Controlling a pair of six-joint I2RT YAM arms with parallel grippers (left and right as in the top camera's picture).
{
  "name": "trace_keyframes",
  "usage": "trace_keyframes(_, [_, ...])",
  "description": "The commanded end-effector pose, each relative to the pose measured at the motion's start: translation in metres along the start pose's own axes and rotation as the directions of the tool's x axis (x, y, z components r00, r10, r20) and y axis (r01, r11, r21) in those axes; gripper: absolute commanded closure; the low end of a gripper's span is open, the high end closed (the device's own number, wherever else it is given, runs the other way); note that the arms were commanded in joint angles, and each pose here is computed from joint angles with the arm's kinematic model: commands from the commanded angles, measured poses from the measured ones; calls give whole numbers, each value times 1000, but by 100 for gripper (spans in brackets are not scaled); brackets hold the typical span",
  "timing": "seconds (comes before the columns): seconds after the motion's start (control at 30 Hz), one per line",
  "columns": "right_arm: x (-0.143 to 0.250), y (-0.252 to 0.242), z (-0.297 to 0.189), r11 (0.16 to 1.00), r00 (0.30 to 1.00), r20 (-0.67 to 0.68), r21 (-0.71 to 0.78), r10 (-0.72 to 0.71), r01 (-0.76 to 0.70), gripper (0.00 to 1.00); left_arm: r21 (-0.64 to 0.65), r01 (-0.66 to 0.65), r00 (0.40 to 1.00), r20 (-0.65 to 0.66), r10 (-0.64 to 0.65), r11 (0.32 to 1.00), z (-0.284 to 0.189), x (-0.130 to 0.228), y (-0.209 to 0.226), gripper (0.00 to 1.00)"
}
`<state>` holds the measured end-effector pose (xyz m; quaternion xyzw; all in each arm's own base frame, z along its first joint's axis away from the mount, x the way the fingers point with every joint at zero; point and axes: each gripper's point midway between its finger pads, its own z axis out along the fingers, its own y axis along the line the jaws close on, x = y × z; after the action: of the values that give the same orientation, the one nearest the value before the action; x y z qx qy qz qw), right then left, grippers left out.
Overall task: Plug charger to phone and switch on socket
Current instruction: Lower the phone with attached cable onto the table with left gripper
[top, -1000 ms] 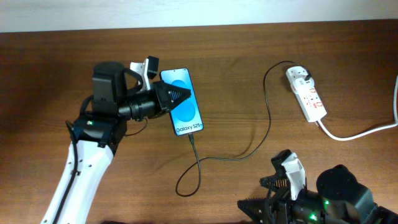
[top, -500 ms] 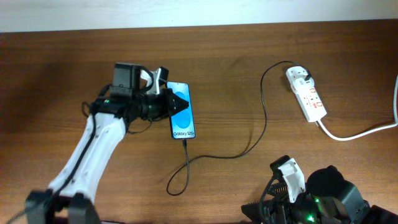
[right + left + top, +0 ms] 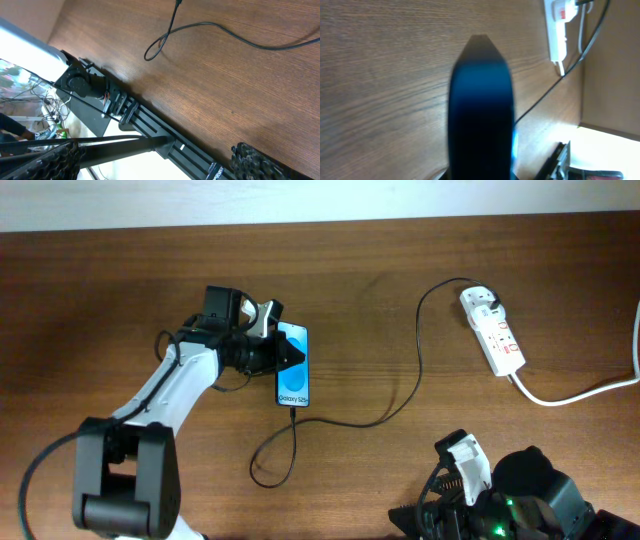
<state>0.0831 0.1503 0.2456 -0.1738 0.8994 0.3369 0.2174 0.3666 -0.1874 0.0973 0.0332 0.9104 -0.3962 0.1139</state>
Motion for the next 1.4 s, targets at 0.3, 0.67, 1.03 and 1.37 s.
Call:
trace_keyframes(0.3, [-1,-4,2,1000,1000,5,16,-2,2,2,69,231,971,-74,-226,970,45,-2,28,95])
trace_keyframes(0.67, [-1,-4,2,1000,1000,5,16,-2,2,2,31,176,981,-92,-172,984,59,6,49,91])
trace_keyframes(1.03, [-1,-4,2,1000,1000,5,16,-2,2,2,-114,167,983,-53,-174,979,63,6,75,87])
trace_keyframes(1.37, [-1,-4,2,1000,1000,5,16,-2,2,2,-242,112,989,-69,-132,964,78,23,81,76])
